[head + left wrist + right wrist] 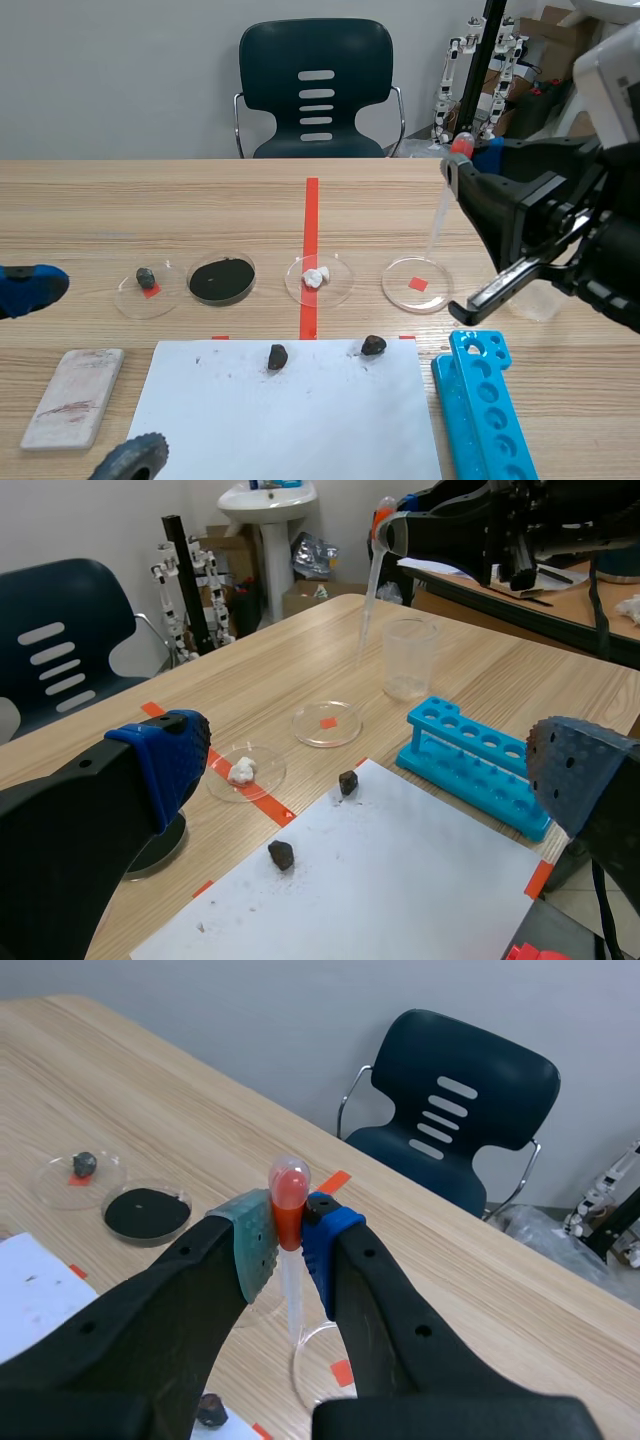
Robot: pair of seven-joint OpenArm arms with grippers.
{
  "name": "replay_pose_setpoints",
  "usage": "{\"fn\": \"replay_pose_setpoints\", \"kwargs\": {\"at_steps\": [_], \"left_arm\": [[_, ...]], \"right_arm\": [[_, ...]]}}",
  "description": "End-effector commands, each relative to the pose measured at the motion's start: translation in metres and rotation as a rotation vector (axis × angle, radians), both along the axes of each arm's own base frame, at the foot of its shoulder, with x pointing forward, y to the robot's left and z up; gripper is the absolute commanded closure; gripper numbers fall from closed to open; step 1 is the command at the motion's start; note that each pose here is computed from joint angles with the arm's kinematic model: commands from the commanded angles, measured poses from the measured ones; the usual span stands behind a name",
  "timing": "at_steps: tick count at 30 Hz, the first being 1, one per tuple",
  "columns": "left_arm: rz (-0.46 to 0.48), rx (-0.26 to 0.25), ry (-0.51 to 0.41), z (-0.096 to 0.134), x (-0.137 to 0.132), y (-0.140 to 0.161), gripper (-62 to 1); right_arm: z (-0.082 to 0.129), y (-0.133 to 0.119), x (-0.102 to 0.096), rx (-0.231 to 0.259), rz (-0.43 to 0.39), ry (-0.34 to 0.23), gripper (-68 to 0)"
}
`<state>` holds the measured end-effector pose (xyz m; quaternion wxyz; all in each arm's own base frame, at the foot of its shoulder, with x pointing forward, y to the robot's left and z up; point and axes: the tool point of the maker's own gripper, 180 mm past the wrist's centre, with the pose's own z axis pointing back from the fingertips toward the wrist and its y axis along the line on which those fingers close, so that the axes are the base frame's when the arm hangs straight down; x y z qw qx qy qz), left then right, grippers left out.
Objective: Draw acid from the petri dish
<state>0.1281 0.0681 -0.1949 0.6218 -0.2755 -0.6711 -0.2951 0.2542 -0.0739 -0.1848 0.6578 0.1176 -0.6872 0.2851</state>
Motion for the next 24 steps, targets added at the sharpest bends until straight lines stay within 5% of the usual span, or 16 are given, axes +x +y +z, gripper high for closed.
{"fn": "replay_pose_setpoints", "kwargs": {"at_steps": [1,24], "left_arm": [[0.013,-0.021,-0.008,0.0042,0.0004,0.0011,-62.3],[0.013,-0.021,-0.008,0.0042,0.0004,0.0011,-62.3]], "right_arm": [[0.0122,0.0024,-0.0016,0.02,0.004,-0.03,-7.9],[0.0136,0.0041,-0.0041,0.041,-0.008,-0.024,-7.9]]}}
